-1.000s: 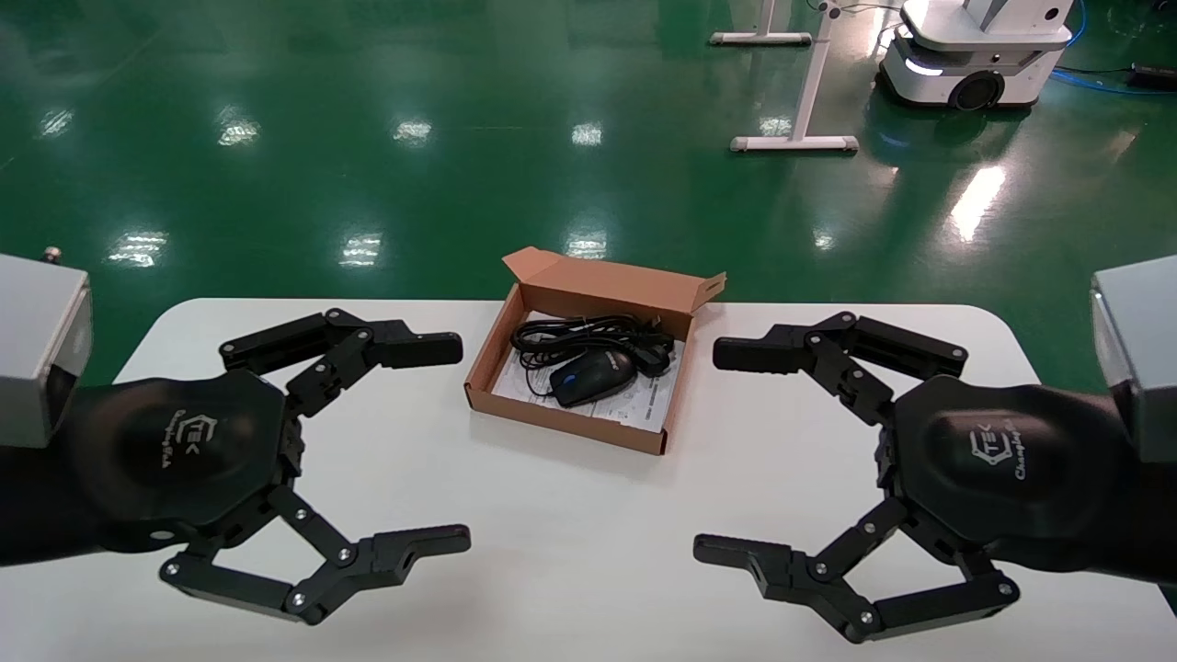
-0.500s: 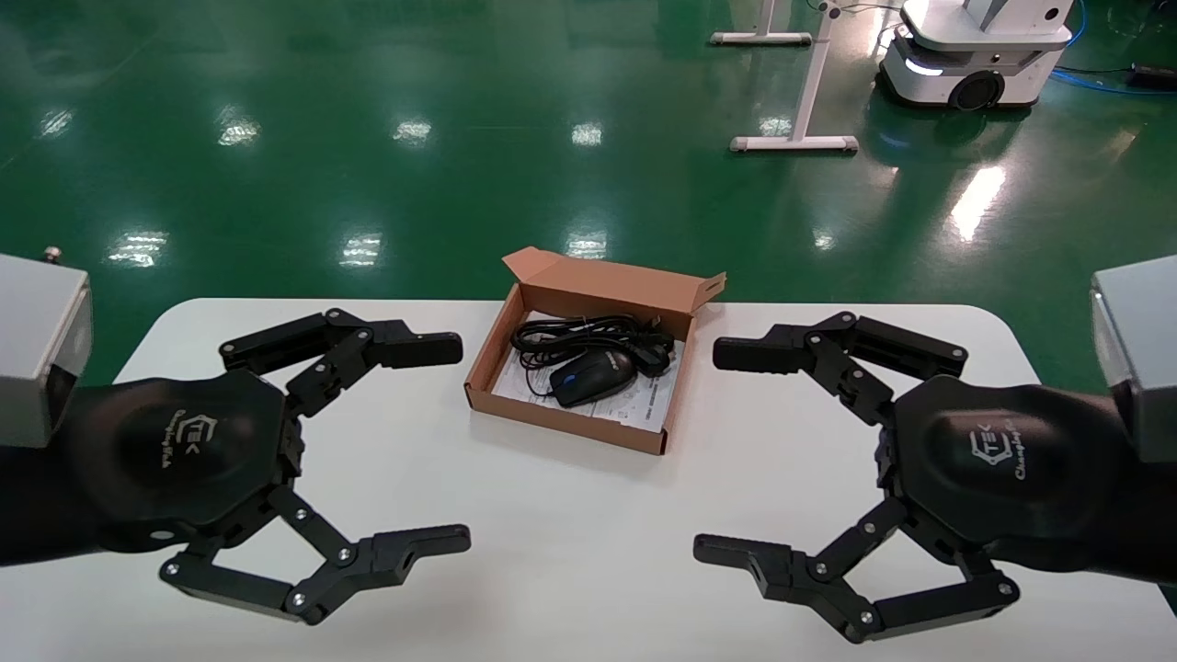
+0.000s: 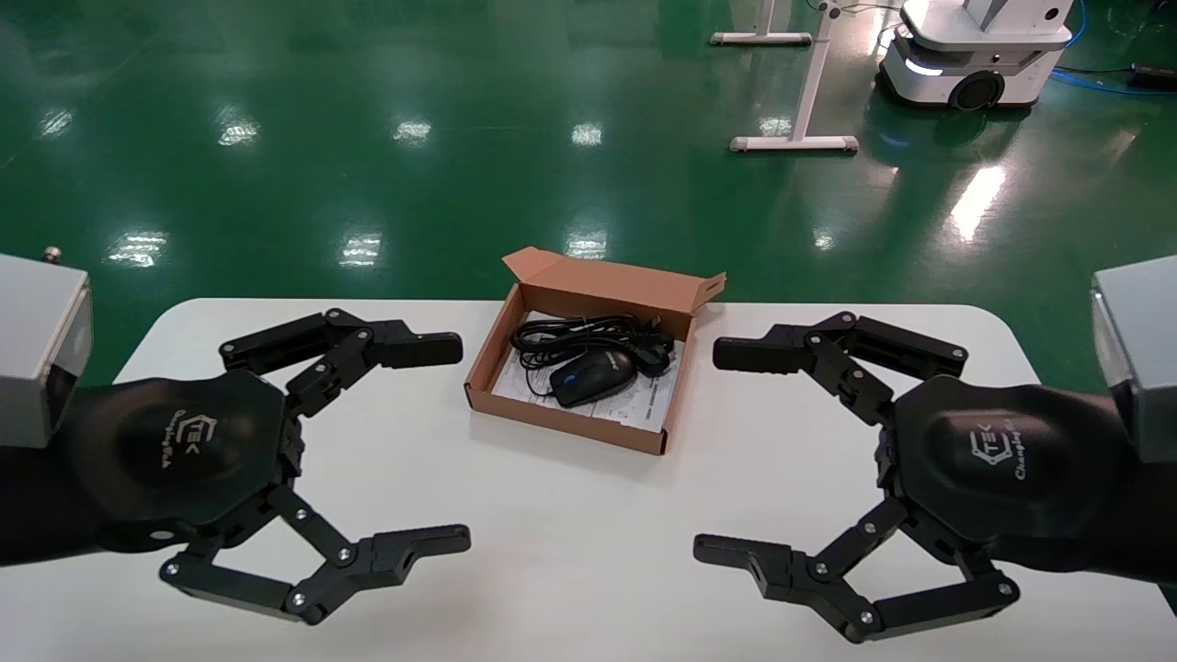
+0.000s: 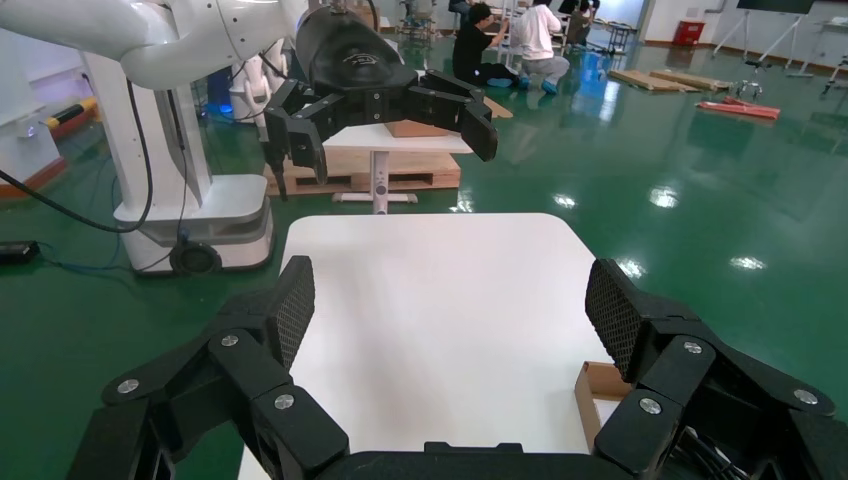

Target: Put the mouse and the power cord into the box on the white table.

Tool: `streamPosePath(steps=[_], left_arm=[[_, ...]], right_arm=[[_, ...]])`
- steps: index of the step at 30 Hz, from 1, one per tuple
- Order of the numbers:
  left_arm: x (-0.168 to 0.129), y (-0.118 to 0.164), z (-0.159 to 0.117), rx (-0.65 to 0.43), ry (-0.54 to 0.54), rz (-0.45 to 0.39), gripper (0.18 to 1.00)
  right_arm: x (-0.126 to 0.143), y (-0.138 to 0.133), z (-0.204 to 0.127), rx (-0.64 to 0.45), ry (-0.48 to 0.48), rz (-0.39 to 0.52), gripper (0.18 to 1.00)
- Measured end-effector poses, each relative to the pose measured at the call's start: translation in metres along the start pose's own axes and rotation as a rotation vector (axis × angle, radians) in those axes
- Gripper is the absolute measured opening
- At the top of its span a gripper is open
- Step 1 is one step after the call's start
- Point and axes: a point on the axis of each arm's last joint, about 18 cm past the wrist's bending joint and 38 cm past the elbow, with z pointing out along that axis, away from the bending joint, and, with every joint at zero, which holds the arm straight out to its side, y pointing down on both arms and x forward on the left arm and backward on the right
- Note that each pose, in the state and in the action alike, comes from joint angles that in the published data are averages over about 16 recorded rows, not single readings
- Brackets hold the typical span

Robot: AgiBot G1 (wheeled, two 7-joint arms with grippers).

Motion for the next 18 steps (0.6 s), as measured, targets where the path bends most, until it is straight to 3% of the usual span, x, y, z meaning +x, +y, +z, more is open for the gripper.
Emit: streamPosePath(steps=[18], left_arm=[[0.0, 0.0, 0.0, 0.0, 0.0, 0.0, 1.0]], right_arm=[[0.0, 0.0, 0.0, 0.0, 0.0, 0.0, 1.001]])
